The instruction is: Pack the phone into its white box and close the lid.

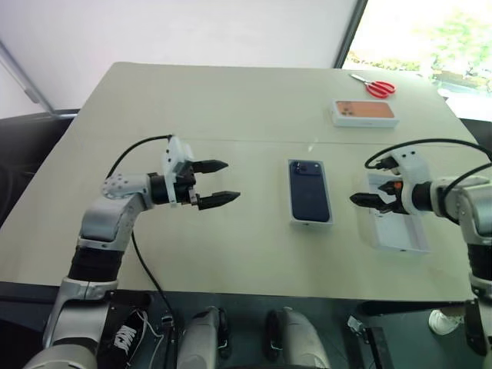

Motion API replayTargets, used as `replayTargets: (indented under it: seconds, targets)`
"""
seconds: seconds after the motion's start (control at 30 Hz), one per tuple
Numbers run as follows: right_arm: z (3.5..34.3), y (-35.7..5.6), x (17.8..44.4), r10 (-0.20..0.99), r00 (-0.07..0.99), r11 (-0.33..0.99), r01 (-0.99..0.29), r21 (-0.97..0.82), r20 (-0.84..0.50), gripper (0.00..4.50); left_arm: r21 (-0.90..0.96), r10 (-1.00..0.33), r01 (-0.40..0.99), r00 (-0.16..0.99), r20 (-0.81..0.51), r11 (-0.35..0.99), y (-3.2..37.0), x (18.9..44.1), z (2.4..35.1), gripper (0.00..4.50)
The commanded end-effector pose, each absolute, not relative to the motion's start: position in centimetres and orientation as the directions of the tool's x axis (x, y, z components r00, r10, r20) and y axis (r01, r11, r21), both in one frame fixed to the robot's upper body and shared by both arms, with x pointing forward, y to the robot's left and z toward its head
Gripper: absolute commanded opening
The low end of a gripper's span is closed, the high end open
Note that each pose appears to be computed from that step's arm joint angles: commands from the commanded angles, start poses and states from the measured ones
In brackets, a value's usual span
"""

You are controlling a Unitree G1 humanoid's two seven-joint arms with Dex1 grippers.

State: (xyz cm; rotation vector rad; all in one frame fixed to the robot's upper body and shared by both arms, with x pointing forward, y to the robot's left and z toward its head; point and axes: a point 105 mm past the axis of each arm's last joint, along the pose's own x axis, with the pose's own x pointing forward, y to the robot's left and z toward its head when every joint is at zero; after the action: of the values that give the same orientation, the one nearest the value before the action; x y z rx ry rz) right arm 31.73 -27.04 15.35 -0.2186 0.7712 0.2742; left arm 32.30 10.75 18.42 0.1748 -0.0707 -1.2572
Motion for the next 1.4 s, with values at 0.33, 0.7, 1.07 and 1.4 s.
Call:
replayTargets:
  seconds: [0.33,0.7,1.07,1.4]
  targets:
    - [15.0,-25.8,31.3,0.189,0.633,0.967,-0.251,0.032,-0.751,4.47,0.328,-0.965,0.911,0.263,0.007,0.251,10.6,30.7,18.9,4.50]
    - [14.2,-26.8,31.3,0.132,0.634,0.984,-0.175,0.025,-0.762,2.05,0.316,-0.955,0.903,0.296,0.035,0.291,10.1,31.0,18.8,4.50]
    - [13.4,-26.3,31.3,0.153,0.629,0.986,-0.145,0.079,-0.762,1.09,0.303,-0.946,0.898,0.324,0.033,0.318,10.0,31.4,18.5,4.50]
    - [13.3,-26.8,31.7,0.096,0.625,0.995,-0.090,0.051,-0.775,0.52,0.294,-0.935,0.890,0.351,0.047,0.349,9.7,31.7,18.7,4.50]
